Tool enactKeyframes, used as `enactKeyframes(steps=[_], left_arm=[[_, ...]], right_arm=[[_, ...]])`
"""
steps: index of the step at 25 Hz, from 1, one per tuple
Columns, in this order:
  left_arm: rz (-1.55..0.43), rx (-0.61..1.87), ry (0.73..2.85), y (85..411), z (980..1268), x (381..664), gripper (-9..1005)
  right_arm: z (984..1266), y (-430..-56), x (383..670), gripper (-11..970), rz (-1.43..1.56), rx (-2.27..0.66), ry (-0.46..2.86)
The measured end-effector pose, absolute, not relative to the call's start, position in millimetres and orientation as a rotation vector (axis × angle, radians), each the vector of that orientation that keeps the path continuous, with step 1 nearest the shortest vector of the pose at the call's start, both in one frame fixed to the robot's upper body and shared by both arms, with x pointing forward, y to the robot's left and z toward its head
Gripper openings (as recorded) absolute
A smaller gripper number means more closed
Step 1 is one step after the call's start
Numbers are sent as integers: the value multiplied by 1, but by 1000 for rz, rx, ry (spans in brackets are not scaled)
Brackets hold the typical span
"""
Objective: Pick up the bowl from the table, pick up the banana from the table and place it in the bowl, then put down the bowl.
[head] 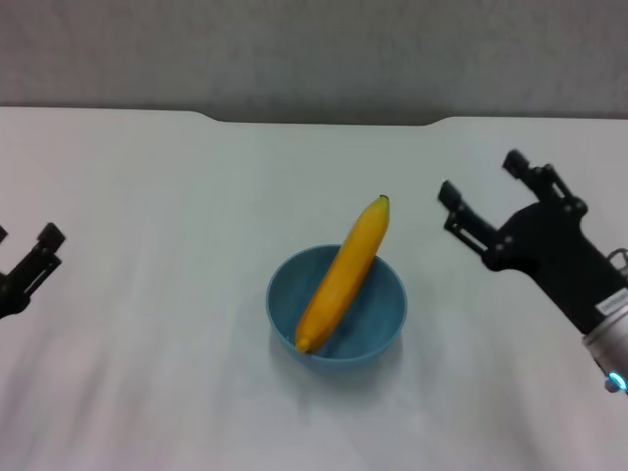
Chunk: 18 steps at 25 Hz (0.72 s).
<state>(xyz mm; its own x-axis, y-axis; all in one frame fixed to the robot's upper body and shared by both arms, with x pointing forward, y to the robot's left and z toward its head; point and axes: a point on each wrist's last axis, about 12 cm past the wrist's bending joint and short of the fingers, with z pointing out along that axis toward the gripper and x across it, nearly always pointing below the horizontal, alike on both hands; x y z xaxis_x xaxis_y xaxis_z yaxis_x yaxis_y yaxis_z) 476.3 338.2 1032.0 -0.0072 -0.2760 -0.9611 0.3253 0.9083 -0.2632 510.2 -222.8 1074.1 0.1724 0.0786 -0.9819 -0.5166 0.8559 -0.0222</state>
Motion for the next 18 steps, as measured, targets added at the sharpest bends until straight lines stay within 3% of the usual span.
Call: enactKeyframes(steps=[18], left_arm=[[-321, -90, 1570, 342, 1008, 472, 903]], right_arm=[[1037, -275, 507, 894, 395, -188, 1449]])
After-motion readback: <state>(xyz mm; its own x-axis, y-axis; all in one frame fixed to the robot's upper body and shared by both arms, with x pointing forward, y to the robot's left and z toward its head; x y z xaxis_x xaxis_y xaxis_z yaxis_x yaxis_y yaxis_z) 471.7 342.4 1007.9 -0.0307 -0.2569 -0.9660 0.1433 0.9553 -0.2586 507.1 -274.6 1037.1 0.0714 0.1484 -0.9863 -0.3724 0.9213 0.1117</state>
